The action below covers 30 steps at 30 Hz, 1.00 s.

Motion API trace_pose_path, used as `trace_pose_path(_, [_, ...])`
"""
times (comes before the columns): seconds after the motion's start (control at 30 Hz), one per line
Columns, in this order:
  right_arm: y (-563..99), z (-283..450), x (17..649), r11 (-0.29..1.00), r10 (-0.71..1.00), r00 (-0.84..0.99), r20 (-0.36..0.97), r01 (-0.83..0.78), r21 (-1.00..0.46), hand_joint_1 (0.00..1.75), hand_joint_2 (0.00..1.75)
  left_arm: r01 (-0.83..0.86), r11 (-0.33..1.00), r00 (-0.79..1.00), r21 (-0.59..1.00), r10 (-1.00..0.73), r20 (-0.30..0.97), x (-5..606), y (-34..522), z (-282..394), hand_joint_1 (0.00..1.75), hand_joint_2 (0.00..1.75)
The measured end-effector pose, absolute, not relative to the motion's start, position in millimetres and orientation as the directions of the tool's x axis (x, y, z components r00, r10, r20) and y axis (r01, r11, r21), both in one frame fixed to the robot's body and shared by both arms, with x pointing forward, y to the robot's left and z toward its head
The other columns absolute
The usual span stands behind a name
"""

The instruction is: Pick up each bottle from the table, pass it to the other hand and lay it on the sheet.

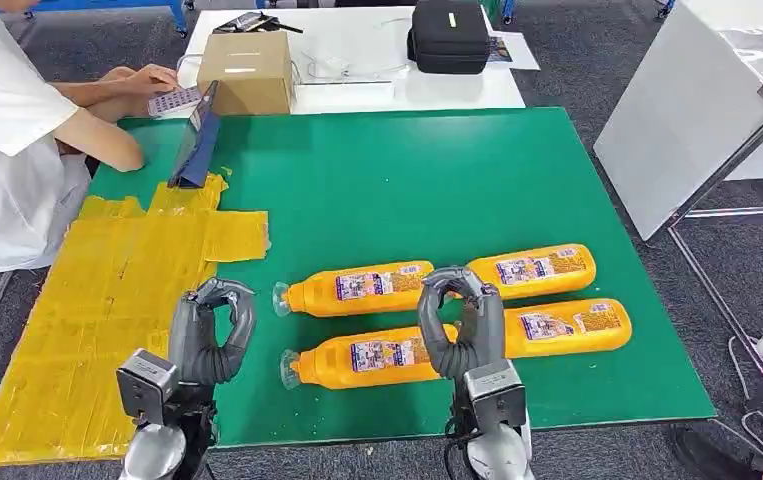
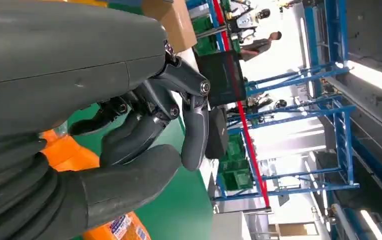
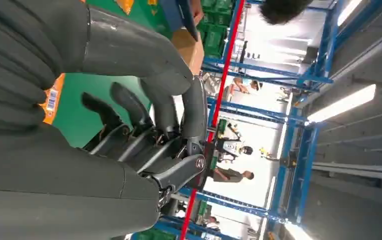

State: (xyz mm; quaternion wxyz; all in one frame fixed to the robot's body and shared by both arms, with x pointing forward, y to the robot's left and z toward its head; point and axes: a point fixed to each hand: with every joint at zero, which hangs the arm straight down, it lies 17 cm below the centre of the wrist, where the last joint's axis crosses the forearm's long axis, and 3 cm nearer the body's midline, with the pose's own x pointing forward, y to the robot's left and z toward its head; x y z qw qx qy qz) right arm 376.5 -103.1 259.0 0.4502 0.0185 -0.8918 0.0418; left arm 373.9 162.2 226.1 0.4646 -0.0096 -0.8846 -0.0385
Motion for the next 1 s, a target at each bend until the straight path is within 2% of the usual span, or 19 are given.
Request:
trace_pose_path(0.13, [-103.6,255.2,385.1,0.989,0.098,-0.574,0.813,-0.031,-0.141,0.00,1.75,0.067,0.997,-0.556,0.031,0.012,0.831,375.2,162.8,224.3,0.00,1.75])
trace_pose_path(0.37, [-106.1,243.3,416.0,0.902,0.395,-0.540,0.743,0.074,-0.426,0.00,1.75,0.087,0.996,-0.538,0.006,0.042,0.842,379.2,165.8,222.5,0.00,1.75])
trace_pose_path(0.57, [-84.9,209.4,464.8,0.677,0.665,-0.479,0.573,0.061,-0.734,0.00,1.75,0.116,0.993,-0.542,0.019,0.047,0.839,389.0,159.9,228.8,0.00,1.75])
trace_pose_path(0.77, [-66.4,174.4,489.2,0.519,0.754,-0.467,0.462,-0.009,-0.855,0.00,1.75,0.130,0.991,-0.545,0.028,0.048,0.837,394.8,156.9,232.2,0.00,1.75])
trace_pose_path(1.0, [-46.1,135.1,500.3,0.369,0.789,-0.489,0.373,-0.108,-0.923,0.00,1.75,0.156,0.988,-0.556,0.016,0.074,0.828,400.7,152.4,240.1,0.00,1.75])
